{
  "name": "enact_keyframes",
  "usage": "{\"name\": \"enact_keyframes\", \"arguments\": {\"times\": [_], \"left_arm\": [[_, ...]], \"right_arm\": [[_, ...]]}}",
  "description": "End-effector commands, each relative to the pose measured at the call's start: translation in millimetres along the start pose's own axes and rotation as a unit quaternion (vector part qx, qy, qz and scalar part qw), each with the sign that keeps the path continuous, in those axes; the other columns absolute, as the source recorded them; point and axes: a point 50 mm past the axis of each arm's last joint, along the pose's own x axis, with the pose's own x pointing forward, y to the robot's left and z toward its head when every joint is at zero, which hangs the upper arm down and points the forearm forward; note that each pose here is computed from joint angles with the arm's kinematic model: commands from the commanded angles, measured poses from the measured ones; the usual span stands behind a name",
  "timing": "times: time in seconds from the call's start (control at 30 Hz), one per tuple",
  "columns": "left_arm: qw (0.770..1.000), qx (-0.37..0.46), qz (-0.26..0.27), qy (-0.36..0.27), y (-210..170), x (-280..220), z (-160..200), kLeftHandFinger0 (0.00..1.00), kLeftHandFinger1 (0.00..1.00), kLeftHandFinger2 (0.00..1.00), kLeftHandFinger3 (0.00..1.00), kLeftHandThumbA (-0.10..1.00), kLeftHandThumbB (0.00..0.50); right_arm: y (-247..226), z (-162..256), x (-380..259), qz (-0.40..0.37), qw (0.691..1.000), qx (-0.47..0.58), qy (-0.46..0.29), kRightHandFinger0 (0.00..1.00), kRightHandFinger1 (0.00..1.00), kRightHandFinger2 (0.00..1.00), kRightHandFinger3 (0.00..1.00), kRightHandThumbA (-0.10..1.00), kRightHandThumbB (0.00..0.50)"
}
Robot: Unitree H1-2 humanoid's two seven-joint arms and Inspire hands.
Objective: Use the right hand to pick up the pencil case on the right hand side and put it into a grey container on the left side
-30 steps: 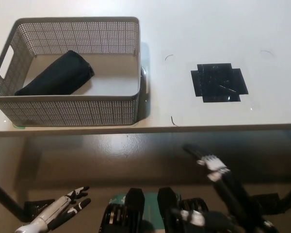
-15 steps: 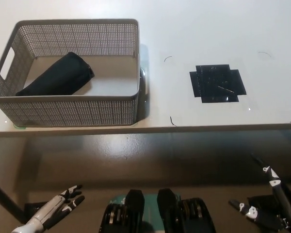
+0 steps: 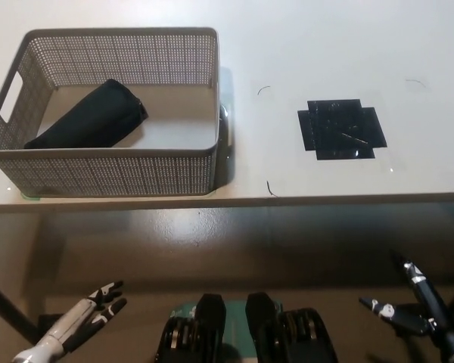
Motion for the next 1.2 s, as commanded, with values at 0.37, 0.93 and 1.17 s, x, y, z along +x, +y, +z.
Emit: {"name": "enact_keyframes", "arguments": {"times": [0.37, 0.93, 1.17], "left_arm": [[0.998, 0.022, 0.044, -0.035, 34, 13, 21, 0.94, 0.91, 0.93, 1.00, 1.00, 0.260], [0.998, 0.021, 0.052, -0.035, 36, 17, 22, 0.84, 0.83, 0.89, 1.00, 1.00, 0.267], [0.998, 0.019, 0.055, -0.034, 39, 19, 24, 0.82, 0.81, 0.89, 1.00, 1.00, 0.266]], "right_arm": [[-5, 18, 26, 0.042, 0.997, 0.052, -0.046, 1.00, 1.00, 1.00, 1.00, 1.00, 0.367], [-8, 27, 31, 0.053, 0.997, 0.042, -0.040, 1.00, 1.00, 1.00, 1.00, 1.00, 0.366], [-11, 32, 37, 0.055, 0.997, 0.036, -0.038, 1.00, 1.00, 1.00, 1.00, 1.00, 0.386]]}}
